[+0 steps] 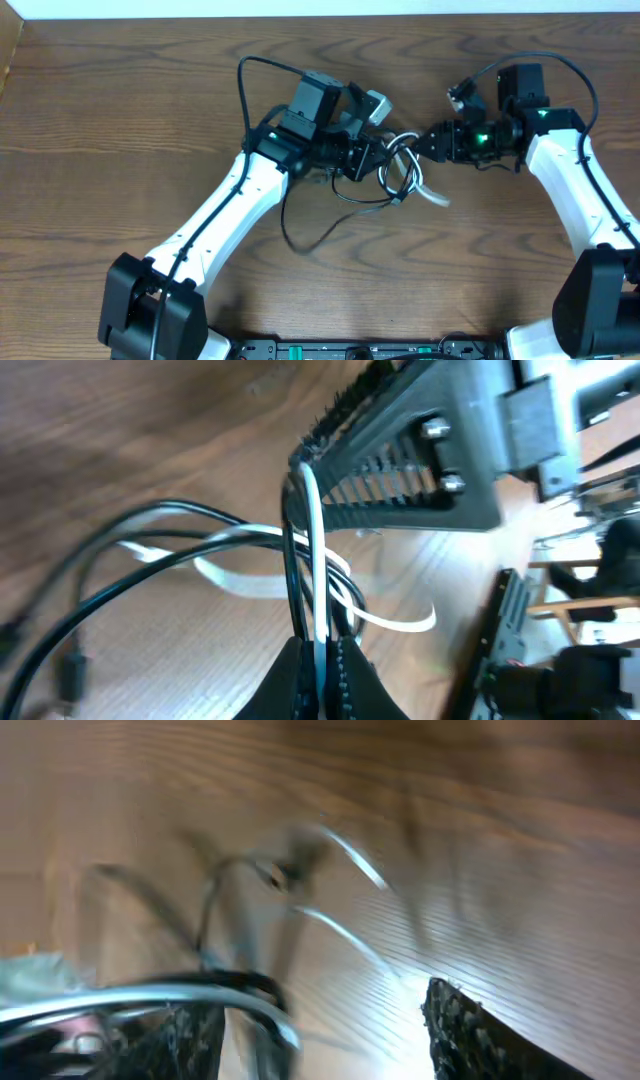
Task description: Untangle cables
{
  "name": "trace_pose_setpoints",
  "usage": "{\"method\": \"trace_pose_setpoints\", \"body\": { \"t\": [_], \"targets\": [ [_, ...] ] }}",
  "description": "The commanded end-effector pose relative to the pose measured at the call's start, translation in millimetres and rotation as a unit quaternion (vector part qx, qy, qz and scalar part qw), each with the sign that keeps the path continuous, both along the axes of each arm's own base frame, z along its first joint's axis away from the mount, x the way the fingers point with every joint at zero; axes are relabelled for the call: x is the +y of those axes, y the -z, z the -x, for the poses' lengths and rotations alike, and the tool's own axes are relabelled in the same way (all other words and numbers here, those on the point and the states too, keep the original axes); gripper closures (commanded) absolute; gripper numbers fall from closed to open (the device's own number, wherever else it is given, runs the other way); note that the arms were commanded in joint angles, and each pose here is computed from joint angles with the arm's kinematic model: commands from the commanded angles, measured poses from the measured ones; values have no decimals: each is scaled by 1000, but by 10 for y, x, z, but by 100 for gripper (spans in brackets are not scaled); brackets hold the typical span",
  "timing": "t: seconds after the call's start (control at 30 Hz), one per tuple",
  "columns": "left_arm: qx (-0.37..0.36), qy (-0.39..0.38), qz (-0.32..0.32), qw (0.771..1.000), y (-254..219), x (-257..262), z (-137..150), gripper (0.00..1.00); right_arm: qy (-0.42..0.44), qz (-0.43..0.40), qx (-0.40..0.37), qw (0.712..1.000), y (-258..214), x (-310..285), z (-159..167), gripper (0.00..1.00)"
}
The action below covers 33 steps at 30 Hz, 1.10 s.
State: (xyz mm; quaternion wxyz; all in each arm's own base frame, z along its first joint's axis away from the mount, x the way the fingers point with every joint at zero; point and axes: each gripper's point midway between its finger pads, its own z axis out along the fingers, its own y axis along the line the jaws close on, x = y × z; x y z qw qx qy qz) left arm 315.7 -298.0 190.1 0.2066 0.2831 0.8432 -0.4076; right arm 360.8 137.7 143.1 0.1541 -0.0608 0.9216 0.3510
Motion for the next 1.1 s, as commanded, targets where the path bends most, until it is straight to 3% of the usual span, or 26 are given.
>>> {"method": "trace_pose_setpoints", "body": {
  "t": [0.0, 0.17, 0.43, 0.57, 0.7, 0.93, 1.07],
  "targets": [
    [14, 11, 28, 999, -82, 44, -9, 92, -37, -43, -28, 998, -219, 204, 75, 39],
    [21, -12, 37, 999, -111, 137, -116, 92, -27, -31, -16, 999, -179, 247, 81, 39],
    [26, -40, 106, 993, -442, 148, -299, 92, 65, 96, 54, 992, 295, 297, 82, 43],
    [29, -51, 149, 987, -723, 201, -343, 93, 191, 188, 107, 958, 582, 19, 83, 48],
    [1, -79, 172, 982, -1018, 417, -422, 93, 250, 229, 116, 934, 656, -251, 62, 53],
    [-92, -207, 160, 961, -1438, 1189, -726, 93, 248, 238, 117, 932, 666, -629, 8, 57],
    [-97, -239, 153, 954, -1461, 1449, -774, 93, 150, 182, 96, 967, 605, -476, -3, 64]
  ]
}}
